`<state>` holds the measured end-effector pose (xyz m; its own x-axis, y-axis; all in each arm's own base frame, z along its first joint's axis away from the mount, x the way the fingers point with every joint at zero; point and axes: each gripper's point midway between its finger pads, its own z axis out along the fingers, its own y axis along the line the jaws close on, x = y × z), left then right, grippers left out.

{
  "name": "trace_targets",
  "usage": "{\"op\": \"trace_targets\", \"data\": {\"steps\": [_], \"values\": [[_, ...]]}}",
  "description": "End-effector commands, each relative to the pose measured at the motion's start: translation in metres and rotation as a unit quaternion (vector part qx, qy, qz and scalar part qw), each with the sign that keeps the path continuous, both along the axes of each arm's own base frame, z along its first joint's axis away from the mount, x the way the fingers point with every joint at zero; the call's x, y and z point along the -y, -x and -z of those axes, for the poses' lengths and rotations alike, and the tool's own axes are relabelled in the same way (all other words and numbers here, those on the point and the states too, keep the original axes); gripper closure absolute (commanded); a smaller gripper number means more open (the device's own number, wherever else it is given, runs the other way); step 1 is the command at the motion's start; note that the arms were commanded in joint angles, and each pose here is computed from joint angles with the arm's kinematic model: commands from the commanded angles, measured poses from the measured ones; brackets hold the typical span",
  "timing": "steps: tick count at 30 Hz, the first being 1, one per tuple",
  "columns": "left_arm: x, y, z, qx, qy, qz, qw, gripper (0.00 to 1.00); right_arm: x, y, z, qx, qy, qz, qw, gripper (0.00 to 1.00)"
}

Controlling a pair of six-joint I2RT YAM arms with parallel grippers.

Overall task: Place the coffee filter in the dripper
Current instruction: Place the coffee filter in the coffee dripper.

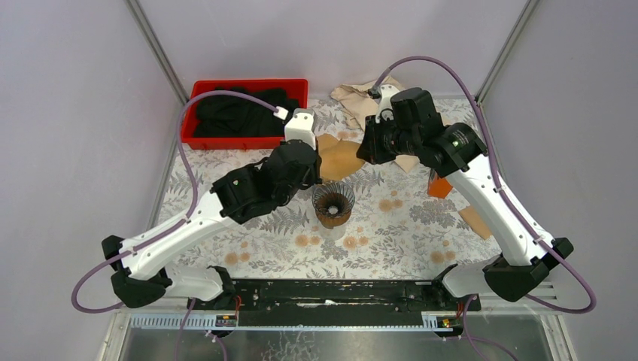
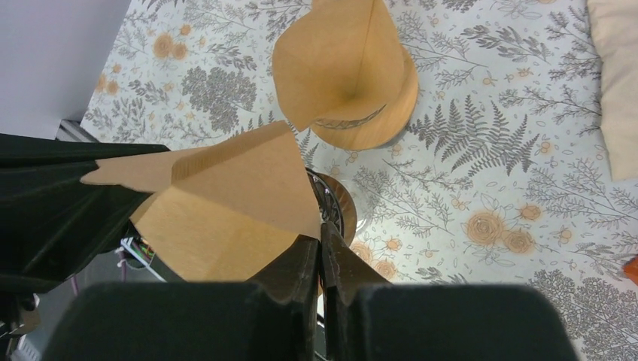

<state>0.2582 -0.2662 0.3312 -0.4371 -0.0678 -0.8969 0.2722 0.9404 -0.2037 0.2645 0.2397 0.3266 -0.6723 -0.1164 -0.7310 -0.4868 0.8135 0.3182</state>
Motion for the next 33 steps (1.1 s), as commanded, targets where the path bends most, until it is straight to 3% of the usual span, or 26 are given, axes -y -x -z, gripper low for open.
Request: {"op": "trace_targets", "data": {"steps": [1,10,23,33], "values": [[0.001,0.015,0.002,-0.023,0.033,0.026,0.999,0.87,-0.009,0.007,-0.020,0.009,-0.020,-0.033,0.999,0.90],[-0.016,0.027,0.010,-0.046,0.046,0.017,0.998,0.87,-0.001,0.012,-0.007,-0.010,0.010,-0.032,0.999,0.90],[0.002,0.053,0.042,-0.122,0.052,0.079,0.988,0.88,-0.005,0.038,0.009,-0.063,0.012,-0.090,0.994,0.90],[-0.002,0.057,0.066,-0.151,0.042,0.071,0.985,0.89,-0.010,0.040,0.036,-0.101,0.025,-0.102,0.989,0.88]]}}
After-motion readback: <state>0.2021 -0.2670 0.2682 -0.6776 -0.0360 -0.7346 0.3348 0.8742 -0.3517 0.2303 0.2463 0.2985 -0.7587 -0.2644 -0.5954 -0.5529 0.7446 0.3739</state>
